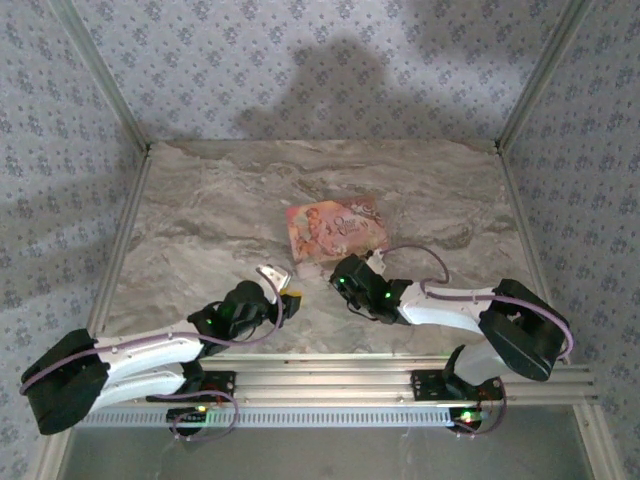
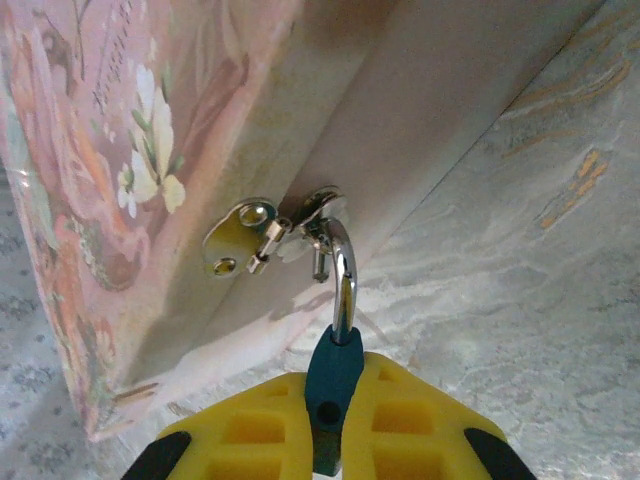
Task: Unlock the padlock with the key
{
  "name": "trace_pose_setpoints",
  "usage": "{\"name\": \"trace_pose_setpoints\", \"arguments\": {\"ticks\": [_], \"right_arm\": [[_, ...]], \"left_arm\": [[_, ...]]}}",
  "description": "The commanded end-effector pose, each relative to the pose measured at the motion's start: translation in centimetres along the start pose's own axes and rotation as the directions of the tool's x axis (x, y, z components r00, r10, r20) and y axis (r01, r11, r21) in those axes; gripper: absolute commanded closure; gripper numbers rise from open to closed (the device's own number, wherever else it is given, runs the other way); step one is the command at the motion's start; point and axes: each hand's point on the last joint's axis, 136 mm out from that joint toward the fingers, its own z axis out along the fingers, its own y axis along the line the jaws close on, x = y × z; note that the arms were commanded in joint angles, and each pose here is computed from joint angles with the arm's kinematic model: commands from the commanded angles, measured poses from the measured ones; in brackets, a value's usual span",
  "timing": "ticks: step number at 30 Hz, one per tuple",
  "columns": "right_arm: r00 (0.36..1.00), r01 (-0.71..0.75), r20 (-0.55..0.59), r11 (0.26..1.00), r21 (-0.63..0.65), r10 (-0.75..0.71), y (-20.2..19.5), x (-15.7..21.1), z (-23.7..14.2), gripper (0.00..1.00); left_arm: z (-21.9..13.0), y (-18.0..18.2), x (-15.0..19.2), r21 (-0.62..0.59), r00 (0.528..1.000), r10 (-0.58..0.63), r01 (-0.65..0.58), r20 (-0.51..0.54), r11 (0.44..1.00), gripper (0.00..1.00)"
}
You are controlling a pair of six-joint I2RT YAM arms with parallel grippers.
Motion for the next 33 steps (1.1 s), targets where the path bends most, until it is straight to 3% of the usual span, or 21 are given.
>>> {"name": "trace_pose_setpoints", "arguments": {"ticks": [1, 9, 15, 20, 27, 33], "right_arm": [[0.991, -0.067, 0.110, 0.997, -0.023, 0.069, 0.5, -1.6, -0.3, 1.00], [0.978, -0.111, 0.179, 0.993, 0.033, 0.104, -1.4, -2.9, -0.3, 1.00], [0.986, -0.112, 0.130, 0.991, 0.071, 0.102, -2.6, -2.9, 0.6, 1.00], [0.993, -0.071, 0.100, 0.995, 0.076, 0.063, -2.5, -3.8, 0.4, 1.00], [0.992, 0.106, 0.059, 0.992, 0.065, -0.109, -1.1, -4.5, -1.1, 1.00], [0.989, 0.086, 0.110, 0.993, 0.081, -0.095, -1.8, -6.0, -2.8, 1.00]], "left_arm": [[-0.3, -0.2, -1.1, 0.012, 1.000, -0.011, 0.010, 0.027, 1.000, 0.60], [-0.5, 0.1, -0.8, 0.004, 1.000, -0.015, 0.015, 0.028, 1.000, 0.60], [-0.7, 0.3, -0.7, 0.001, 0.999, -0.017, 0.017, 0.029, 1.000, 0.59], [-1.1, 0.4, -0.9, 0.000, 0.999, -0.018, 0.018, 0.035, 1.000, 0.60], [-1.7, 0.7, -1.0, -0.008, 0.998, -0.025, 0.026, 0.052, 1.000, 0.59], [-1.9, 0.7, -1.1, -0.007, 0.998, -0.031, 0.031, 0.059, 0.999, 0.59]]}}
